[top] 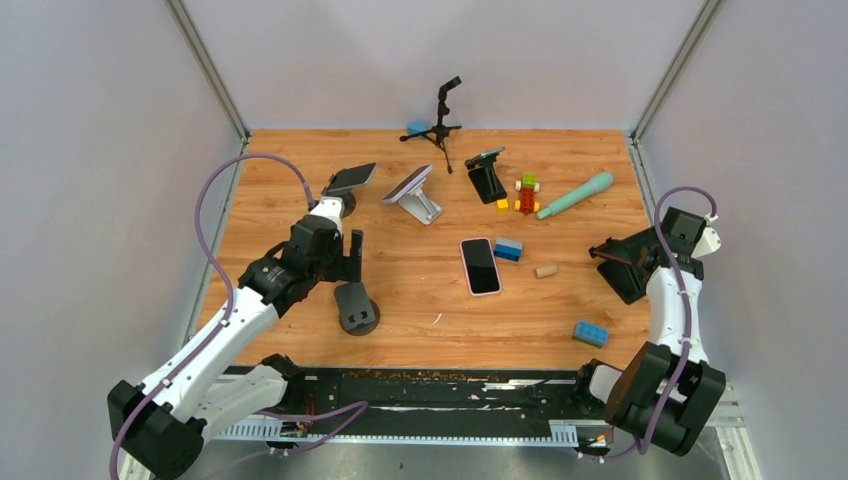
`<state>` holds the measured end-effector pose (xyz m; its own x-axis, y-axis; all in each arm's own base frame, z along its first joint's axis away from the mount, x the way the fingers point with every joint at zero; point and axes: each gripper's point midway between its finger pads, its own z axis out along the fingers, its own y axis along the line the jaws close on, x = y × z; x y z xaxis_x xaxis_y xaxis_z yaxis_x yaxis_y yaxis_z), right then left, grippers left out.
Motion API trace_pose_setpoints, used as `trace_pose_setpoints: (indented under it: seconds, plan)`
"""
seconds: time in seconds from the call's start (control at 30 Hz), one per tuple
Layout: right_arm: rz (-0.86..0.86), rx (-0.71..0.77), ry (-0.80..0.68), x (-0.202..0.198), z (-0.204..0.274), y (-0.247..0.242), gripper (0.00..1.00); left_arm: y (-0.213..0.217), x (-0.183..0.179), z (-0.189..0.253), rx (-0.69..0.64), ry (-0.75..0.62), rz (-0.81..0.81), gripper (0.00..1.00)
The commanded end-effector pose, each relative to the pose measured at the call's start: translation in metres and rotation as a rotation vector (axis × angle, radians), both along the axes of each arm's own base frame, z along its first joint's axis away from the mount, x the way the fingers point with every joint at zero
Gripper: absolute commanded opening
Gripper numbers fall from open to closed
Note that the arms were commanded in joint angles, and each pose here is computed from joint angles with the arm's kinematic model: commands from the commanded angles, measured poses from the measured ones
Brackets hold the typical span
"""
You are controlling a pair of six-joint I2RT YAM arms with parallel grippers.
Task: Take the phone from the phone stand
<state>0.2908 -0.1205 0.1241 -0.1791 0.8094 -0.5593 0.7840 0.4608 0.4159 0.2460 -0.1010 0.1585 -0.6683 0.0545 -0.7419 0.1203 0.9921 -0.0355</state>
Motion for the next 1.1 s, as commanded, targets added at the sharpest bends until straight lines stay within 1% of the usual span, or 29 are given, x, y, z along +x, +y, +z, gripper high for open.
trace_pose_setpoints:
  seconds: [0.0,0.1,0.27,0.67,0.8,0.93,1.07]
  plan:
    - [0.014,-0.066,-0.052,0.0,0.016,-0.007,0.49,0.0,0.004,0.006,-0.004,-0.019,0.012,0.99]
    - [0.006,-0.079,-0.048,-0.004,0.015,-0.01,0.47,0.0,0.004,0.004,-0.002,-0.014,0.01,0.99]
    - [-0.014,-0.092,-0.038,-0.01,0.012,-0.014,0.37,0.001,0.005,0.004,0.001,-0.013,0.015,0.99]
    - [-0.026,-0.094,-0.037,-0.01,0.014,-0.019,0.23,0.0,0.004,0.003,0.001,-0.008,0.011,0.99]
    - [-0.028,-0.101,-0.053,-0.006,0.021,-0.022,0.21,0.0,0.005,0.002,0.002,-0.003,0.009,0.99]
    - [-0.036,-0.111,-0.082,0.0,0.035,-0.026,0.15,-0.001,0.004,0.001,0.002,-0.001,0.006,0.99]
    - [-0.04,-0.109,-0.106,0.005,0.045,-0.027,0.13,-0.001,0.005,0.001,0.003,0.002,0.005,0.99]
